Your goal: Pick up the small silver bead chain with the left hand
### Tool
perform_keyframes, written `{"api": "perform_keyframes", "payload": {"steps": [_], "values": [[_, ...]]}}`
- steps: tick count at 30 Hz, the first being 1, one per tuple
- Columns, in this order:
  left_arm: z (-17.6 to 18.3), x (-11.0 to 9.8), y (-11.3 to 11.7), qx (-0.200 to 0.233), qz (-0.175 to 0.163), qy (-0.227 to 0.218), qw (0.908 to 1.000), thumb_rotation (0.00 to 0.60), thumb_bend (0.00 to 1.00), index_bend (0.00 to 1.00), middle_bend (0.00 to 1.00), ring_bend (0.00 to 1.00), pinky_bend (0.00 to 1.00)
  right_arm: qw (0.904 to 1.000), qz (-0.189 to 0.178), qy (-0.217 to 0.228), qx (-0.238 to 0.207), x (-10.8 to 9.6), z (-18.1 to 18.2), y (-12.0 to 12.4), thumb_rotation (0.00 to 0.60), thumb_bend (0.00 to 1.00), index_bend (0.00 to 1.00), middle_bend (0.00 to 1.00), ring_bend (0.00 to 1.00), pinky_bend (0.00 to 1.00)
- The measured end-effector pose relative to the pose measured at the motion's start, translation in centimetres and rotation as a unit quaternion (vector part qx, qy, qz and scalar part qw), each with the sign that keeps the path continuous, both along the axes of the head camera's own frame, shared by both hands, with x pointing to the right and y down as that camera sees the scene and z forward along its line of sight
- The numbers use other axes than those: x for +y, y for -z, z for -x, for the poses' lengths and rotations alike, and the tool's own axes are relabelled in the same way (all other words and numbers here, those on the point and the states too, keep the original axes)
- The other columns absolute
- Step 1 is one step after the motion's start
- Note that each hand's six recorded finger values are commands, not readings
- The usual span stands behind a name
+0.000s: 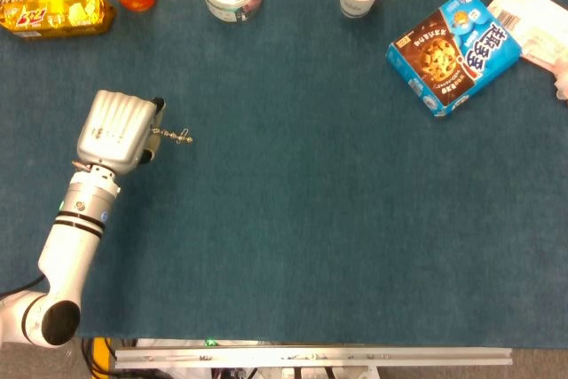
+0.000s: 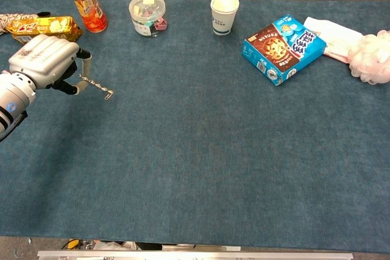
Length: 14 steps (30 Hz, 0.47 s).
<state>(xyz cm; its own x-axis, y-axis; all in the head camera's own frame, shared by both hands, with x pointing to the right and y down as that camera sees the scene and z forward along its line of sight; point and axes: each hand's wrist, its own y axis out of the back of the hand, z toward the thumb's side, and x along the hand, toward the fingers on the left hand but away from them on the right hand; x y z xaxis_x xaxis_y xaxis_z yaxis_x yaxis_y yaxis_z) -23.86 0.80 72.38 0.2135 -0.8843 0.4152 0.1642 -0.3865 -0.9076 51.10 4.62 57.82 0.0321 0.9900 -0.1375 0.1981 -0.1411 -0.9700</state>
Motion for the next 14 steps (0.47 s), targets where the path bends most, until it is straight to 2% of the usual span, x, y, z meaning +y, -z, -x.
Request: {"api": "perform_keyframes", "payload": {"steps": [14], "values": [[-0.37, -0.71, -0.58, -0.015, 0.0, 0.004, 0.9999, 0.6, 0.35, 0.61, 0.92, 0.92, 1.0, 1.0, 0.001, -0.001, -0.005, 0.07, -0.35, -0.12, 0.6, 0.17, 0.41, 0.49, 0.38, 0.32]]}}
